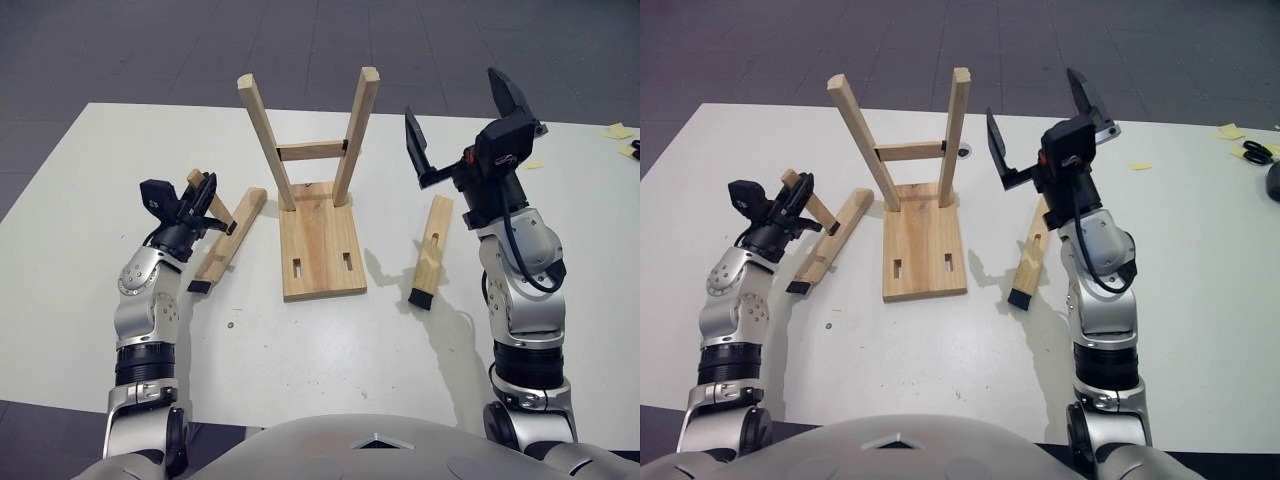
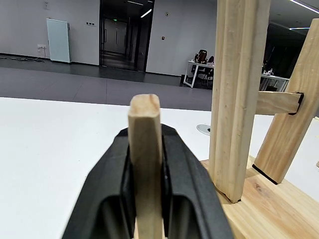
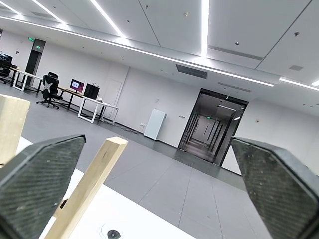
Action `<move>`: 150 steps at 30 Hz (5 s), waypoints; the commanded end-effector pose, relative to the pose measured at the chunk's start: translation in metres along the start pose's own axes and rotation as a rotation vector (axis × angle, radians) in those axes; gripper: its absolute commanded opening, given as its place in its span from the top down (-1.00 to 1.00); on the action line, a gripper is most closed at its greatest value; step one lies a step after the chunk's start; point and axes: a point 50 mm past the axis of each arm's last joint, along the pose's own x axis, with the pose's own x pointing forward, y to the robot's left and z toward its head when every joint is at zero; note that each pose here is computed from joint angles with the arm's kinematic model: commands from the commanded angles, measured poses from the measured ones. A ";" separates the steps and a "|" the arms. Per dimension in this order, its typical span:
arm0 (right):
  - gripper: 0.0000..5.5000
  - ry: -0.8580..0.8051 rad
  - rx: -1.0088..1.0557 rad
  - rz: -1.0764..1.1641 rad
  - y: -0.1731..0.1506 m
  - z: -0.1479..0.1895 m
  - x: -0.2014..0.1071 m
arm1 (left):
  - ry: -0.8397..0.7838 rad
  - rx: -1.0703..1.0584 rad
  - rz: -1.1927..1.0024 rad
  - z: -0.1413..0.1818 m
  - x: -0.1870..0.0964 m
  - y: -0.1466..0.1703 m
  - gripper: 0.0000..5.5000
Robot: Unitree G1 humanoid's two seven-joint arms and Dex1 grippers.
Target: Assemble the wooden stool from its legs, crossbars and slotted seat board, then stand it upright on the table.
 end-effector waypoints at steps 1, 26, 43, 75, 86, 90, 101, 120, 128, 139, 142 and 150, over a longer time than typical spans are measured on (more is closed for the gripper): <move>-0.96 -0.018 -0.019 0.000 -0.003 0.003 0.004 | 0.438 -0.060 0.063 -0.088 -0.055 -0.007 0.85; -0.96 -0.047 -0.049 -0.023 -0.013 0.009 0.010 | 0.592 -0.101 0.059 -0.131 -0.104 -0.024 0.85; -0.96 -0.040 -0.050 -0.028 -0.011 0.005 0.012 | 0.545 -0.105 0.039 -0.133 -0.092 -0.011 0.27; -0.96 -0.011 -0.048 -0.054 -0.009 0.001 0.003 | 0.921 0.257 -0.143 -0.016 -0.072 -0.001 -0.61; -0.96 -0.002 -0.049 -0.048 -0.010 -0.001 0.003 | 0.473 -0.008 -0.239 0.044 -0.025 -0.024 -0.84; -0.96 -0.001 -0.049 -0.046 -0.010 -0.001 0.002 | 0.304 0.067 -0.179 0.087 -0.006 -0.016 -0.96; -0.96 -0.001 -0.046 -0.049 -0.009 -0.001 0.003 | -0.109 -0.011 -0.101 0.143 0.028 -0.027 -0.96; -0.96 -0.004 -0.042 -0.041 -0.009 -0.001 0.005 | -0.094 0.000 -0.062 0.109 0.039 -0.019 -0.96; -0.96 -0.006 -0.039 -0.040 -0.008 0.000 0.005 | -0.219 0.043 -0.108 0.147 0.046 -0.032 -0.96; -0.96 -0.007 -0.044 -0.038 -0.010 0.000 0.006 | 0.252 0.003 -0.011 0.002 0.009 -0.001 -0.96; -0.96 -0.007 -0.042 -0.036 -0.009 0.000 0.006 | 0.219 -0.007 -0.018 0.007 0.013 -0.003 -0.96; -0.96 0.003 -0.032 -0.021 -0.005 -0.002 0.004 | 0.043 -0.008 -0.042 0.051 0.030 -0.013 -0.96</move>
